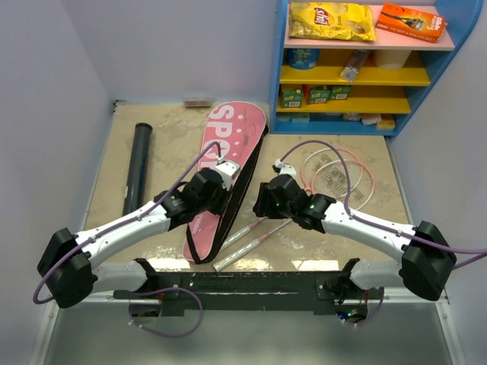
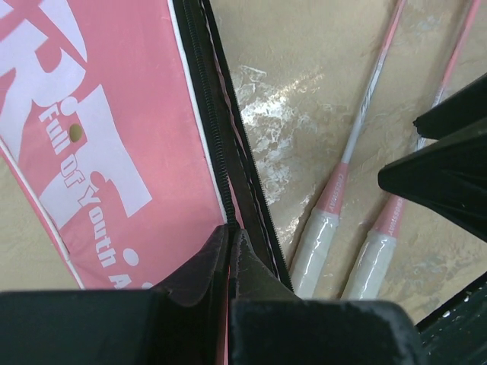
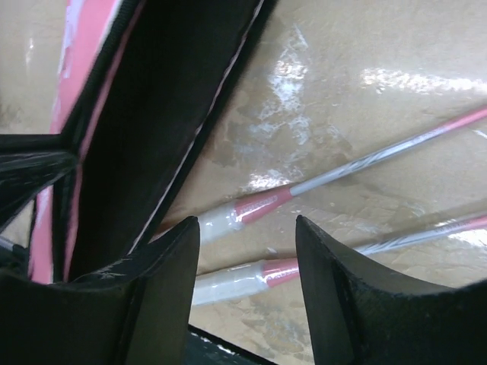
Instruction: Pack up the badminton gear
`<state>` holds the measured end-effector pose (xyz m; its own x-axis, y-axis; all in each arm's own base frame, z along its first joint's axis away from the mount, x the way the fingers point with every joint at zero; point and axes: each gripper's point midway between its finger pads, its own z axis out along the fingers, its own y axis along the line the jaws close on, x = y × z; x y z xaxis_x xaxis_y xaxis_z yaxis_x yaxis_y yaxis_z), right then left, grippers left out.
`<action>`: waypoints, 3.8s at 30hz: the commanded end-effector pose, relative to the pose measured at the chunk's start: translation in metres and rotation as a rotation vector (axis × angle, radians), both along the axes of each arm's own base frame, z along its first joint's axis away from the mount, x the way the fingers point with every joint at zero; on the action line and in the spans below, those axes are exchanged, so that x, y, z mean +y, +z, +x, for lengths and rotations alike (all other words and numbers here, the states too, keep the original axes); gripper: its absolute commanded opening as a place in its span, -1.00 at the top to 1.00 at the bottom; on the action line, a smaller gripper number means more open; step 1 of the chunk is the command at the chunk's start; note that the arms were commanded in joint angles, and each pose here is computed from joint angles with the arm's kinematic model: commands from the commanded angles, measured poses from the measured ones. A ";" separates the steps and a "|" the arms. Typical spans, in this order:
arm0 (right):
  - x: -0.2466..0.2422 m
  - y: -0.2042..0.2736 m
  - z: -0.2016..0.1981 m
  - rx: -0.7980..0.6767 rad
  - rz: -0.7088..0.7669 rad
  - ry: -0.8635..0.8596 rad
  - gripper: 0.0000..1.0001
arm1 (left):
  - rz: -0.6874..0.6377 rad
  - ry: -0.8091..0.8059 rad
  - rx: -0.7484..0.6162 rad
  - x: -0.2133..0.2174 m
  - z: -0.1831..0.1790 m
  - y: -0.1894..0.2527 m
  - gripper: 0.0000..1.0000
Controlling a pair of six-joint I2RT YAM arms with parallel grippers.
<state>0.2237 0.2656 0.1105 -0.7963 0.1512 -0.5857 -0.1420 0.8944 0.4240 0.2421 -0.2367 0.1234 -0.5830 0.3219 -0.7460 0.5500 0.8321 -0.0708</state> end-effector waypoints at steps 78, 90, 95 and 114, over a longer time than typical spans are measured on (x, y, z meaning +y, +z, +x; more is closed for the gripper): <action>-0.027 0.038 -0.122 0.047 -0.287 -0.270 1.00 | -0.213 0.101 -0.199 0.057 0.001 0.069 1.00; 0.045 0.037 -0.118 -0.005 -0.238 -0.175 1.00 | -0.225 0.080 -0.189 0.054 -0.002 0.068 1.00; 0.074 0.031 -0.097 -0.013 -0.201 -0.155 1.00 | -0.256 0.049 -0.152 0.046 -0.009 0.066 1.00; 0.103 0.020 0.087 -0.204 -0.017 -0.134 1.00 | -0.309 -0.022 -0.074 0.032 -0.024 0.054 1.00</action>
<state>0.2723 0.3425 0.1173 -0.7101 0.2154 -0.6704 -0.0113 0.9485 0.3166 0.2145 -0.1930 0.1648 -0.5420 0.1270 -0.8307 0.5517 0.7995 -0.2377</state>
